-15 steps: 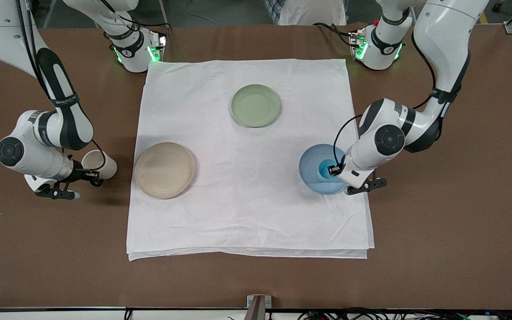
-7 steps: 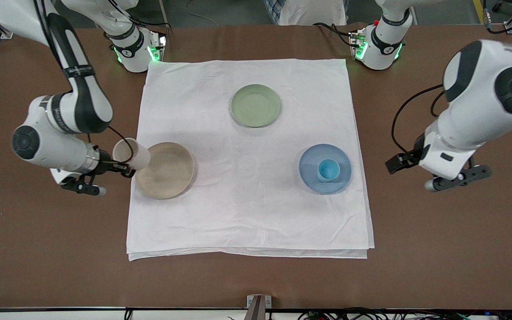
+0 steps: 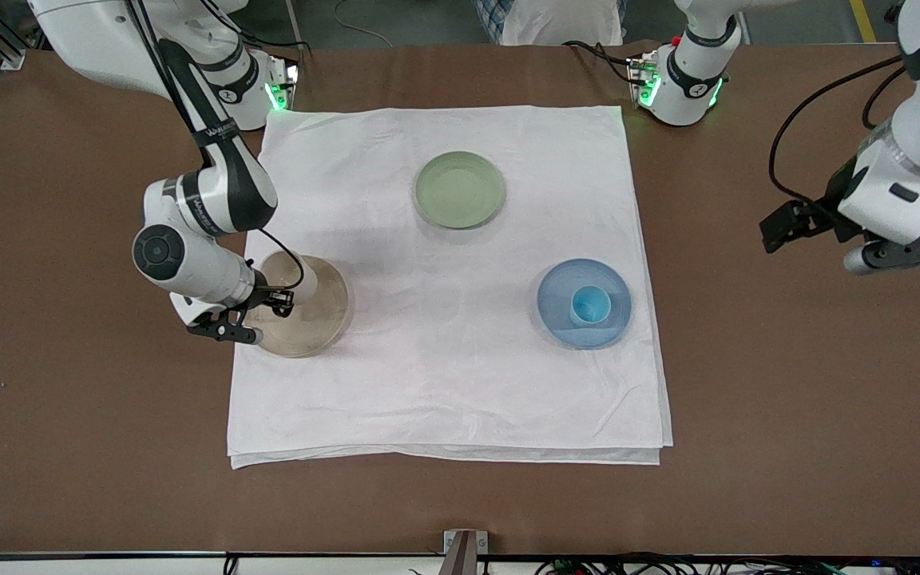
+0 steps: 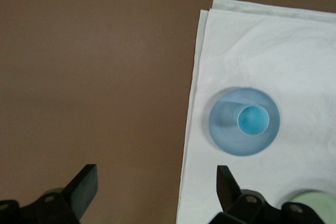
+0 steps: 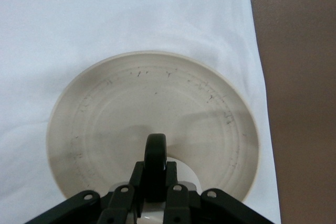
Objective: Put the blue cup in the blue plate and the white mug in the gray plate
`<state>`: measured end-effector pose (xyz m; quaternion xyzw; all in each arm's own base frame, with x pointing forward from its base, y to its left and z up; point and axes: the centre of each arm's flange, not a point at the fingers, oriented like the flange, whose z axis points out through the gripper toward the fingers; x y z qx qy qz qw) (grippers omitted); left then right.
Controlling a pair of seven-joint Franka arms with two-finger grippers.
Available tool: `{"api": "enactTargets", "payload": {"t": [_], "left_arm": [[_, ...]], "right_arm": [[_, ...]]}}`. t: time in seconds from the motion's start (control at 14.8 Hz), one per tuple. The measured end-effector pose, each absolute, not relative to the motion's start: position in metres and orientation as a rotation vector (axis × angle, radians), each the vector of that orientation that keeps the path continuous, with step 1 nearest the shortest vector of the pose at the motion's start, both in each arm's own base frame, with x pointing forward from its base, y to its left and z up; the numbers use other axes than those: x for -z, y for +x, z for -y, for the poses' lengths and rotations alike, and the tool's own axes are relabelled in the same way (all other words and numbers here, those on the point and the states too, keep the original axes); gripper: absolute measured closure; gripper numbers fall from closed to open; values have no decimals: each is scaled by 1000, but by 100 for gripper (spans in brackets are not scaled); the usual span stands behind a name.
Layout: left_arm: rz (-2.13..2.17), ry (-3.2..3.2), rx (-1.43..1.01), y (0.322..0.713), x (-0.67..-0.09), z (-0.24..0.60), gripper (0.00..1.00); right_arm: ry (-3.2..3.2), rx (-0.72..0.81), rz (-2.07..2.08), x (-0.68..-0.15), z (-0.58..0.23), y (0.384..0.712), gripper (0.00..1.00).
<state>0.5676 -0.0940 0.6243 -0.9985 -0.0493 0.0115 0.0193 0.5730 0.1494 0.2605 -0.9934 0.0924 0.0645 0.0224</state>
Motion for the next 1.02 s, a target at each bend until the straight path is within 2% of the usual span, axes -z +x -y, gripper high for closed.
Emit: {"api": "enactTargets", "payload": {"t": [0.2, 0.27, 0.54, 0.75, 0.81, 1.02], "left_arm": [[115, -3105, -68, 544, -642, 83, 0], [111, -3102, -75, 538, -645, 84, 0], [92, -3098, -74, 526, -653, 88, 0], [65, -3096, -77, 519, -653, 88, 0], [55, -3096, -80, 519, -652, 88, 0], [-2, -3096, -88, 519, -649, 88, 0]], "right_arm": [[-3077, -198, -290, -250, -148, 574, 78], [-3077, -196, -290, -250, -149, 575, 71], [-3075, -194, -288, -273, -146, 590, 33], [-3079, -293, -207, -345, -119, 619, 4], [-3076, -323, -173, -376, -102, 627, 0], [-3064, -344, -121, -452, -28, 633, 0]]}}
